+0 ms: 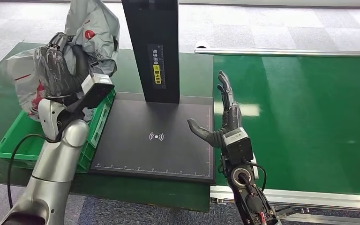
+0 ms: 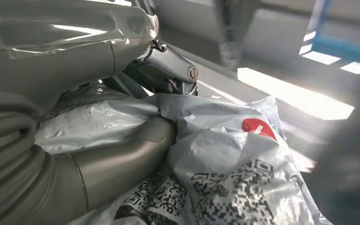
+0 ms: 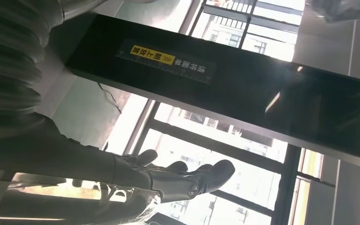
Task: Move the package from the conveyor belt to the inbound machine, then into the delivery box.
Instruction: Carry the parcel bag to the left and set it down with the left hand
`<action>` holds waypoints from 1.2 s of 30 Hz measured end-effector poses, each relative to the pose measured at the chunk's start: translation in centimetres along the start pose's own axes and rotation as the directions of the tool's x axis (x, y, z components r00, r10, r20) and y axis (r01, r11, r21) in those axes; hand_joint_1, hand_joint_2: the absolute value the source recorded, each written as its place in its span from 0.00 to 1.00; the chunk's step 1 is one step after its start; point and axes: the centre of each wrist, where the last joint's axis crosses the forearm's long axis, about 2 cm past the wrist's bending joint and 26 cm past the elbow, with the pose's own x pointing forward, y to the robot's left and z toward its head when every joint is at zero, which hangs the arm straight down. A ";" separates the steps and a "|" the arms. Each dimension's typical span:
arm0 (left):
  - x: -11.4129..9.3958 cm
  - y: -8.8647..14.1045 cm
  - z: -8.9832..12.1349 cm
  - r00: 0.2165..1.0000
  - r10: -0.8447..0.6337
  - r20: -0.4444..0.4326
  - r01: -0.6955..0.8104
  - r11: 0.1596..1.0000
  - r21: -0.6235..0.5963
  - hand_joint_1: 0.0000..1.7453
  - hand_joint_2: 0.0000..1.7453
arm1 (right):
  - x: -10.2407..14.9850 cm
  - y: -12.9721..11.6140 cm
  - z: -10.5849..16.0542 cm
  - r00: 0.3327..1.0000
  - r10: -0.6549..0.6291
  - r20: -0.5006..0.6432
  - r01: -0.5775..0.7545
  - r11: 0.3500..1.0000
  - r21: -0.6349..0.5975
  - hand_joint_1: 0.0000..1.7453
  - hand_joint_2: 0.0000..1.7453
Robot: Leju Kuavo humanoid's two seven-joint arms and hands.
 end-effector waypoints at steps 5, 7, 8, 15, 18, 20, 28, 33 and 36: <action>-9.4 0.0 0.0 0.953 -0.228 -0.199 0.182 0.957 -0.225 1.00 1.00 | 0.3 0.1 0.5 1.000 -0.016 -0.004 0.016 1.000 0.006 0.00 1.00; -12.2 0.3 1.3 0.903 -0.327 -0.277 0.220 0.908 -0.355 1.00 1.00 | 0.3 0.2 0.8 1.000 -0.019 -0.009 0.019 1.000 0.006 0.00 1.00; -13.3 0.4 2.2 0.873 -0.378 -0.307 0.234 0.878 -0.417 1.00 1.00 | 0.3 0.2 0.9 1.000 -0.020 -0.011 0.020 1.000 0.006 0.00 1.00; -18.1 2.0 7.9 0.651 -0.659 -0.376 0.251 0.655 -0.713 1.00 1.00 | 0.2 0.1 1.3 1.000 -0.021 -0.023 0.021 1.000 0.003 0.00 1.00; -19.2 2.6 9.6 0.577 -0.728 -0.370 0.218 0.574 -0.789 0.71 1.00 | 0.0 0.2 1.7 0.999 -0.022 -0.033 0.022 1.000 0.001 0.00 1.00; -19.8 3.1 10.4 0.556 -0.747 -0.365 0.195 0.545 -0.816 0.21 1.00 | -0.1 0.2 2.0 0.999 -0.021 -0.040 0.022 1.000 0.001 0.00 1.00; -20.8 4.1 11.8 0.641 -0.660 -0.393 0.172 0.621 -0.764 0.00 1.00 | -0.2 -0.1 2.5 0.999 -0.016 -0.052 0.016 1.000 -0.006 0.00 1.00; -20.8 4.3 11.5 0.719 -0.566 -0.403 0.194 0.720 -0.666 0.00 1.00 | -0.2 -0.2 2.5 0.999 -0.015 -0.052 0.015 1.000 -0.001 0.00 1.00; -20.6 4.3 10.8 0.767 -0.488 -0.417 0.194 0.795 -0.575 0.00 1.00 | -0.2 -0.1 2.5 0.999 -0.015 -0.051 0.015 1.000 0.004 0.00 1.00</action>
